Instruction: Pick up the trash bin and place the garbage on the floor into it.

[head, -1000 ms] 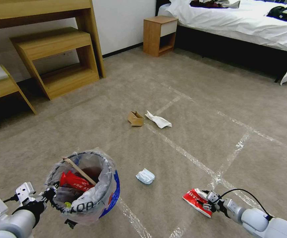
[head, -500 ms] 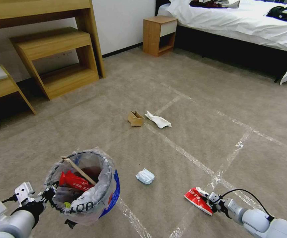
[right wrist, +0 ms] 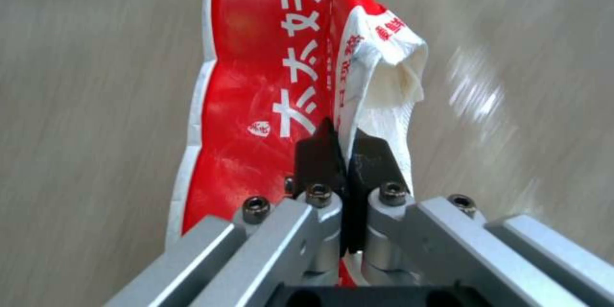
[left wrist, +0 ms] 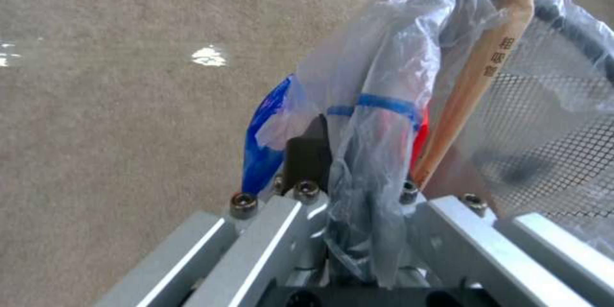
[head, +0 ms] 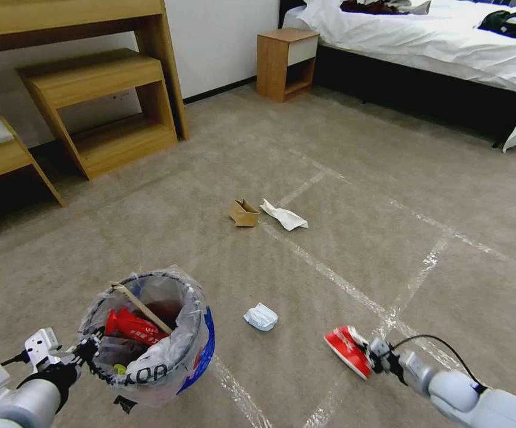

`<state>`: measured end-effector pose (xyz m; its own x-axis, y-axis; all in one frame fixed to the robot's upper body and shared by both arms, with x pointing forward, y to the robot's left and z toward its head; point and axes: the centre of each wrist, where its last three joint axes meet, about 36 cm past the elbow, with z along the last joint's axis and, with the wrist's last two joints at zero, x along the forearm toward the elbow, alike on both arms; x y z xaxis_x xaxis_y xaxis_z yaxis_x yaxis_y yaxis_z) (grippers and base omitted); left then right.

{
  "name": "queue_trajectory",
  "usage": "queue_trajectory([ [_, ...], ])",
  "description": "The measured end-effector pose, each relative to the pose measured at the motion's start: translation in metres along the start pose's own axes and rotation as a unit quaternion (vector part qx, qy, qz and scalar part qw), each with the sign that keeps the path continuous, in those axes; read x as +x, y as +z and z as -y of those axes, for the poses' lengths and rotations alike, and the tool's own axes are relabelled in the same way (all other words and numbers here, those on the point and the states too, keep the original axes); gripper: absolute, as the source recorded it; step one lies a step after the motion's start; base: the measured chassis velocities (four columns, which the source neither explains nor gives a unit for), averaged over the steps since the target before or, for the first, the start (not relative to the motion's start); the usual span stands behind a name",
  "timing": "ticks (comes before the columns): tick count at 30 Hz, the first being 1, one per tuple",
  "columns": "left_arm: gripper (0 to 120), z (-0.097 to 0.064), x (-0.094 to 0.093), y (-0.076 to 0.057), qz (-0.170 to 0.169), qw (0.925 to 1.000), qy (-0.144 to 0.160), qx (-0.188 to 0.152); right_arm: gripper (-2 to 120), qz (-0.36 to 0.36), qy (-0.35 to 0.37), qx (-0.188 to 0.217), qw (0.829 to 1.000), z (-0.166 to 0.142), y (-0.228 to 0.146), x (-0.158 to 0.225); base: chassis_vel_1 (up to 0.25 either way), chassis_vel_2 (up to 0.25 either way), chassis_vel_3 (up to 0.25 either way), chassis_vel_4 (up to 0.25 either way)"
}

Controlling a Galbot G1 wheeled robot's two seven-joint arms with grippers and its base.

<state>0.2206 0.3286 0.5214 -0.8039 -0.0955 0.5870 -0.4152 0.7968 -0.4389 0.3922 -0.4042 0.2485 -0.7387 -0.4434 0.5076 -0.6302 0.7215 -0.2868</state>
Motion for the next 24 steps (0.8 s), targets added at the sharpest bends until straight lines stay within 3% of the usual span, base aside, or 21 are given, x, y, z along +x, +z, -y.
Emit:
queue_trajectory([
  [5,0,-0.001,0.006,-0.004,0.008,1.0,-0.003,0.0,0,0.08,0.04,-0.018,0.996,0.025,-0.048,-0.017,0.0,0.0,0.0,0.0],
  [11,0,0.0,0.005,-0.004,0.01,0.9999,0.002,0.007,0,0.182,0.086,-0.043,0.979,0.05,-0.102,-0.027,0.0,0.0,0.0,0.0],
  [14,0,0.001,0.002,-0.002,0.007,0.9999,0.006,0.011,0,0.234,0.103,-0.059,0.965,0.055,-0.129,-0.03,0.0,0.0,0.0,0.0],
  [17,0,0.004,-0.001,0.001,0.004,0.9998,0.011,0.014,0,0.315,0.123,-0.09,0.937,0.05,-0.18,-0.028,0.0,0.0,0.0,0.0],
  [18,0,0.004,-0.001,0.001,0.004,0.9998,0.011,0.014,0,0.315,0.123,-0.09,0.937,0.05,-0.18,-0.028,0.0,0.0,0.0,0.0],
  [20,0,0.005,-0.003,0.004,0.001,0.9998,0.014,0.017,0,0.37,0.123,-0.107,0.915,0.043,-0.217,-0.022,0.0,0.0,0.0,0.0],
  [21,0,0.005,-0.003,0.004,0.001,0.9998,0.014,0.017,0,0.37,0.123,-0.107,0.915,0.043,-0.217,-0.022,0.0,0.0,0.0,0.0],
  [24,0,0.006,-0.004,0.006,0.0,0.9997,0.015,0.018,0,0.428,0.109,-0.113,0.89,0.029,-0.26,-0.012,0.0,0.0,0.0,0.0],
])
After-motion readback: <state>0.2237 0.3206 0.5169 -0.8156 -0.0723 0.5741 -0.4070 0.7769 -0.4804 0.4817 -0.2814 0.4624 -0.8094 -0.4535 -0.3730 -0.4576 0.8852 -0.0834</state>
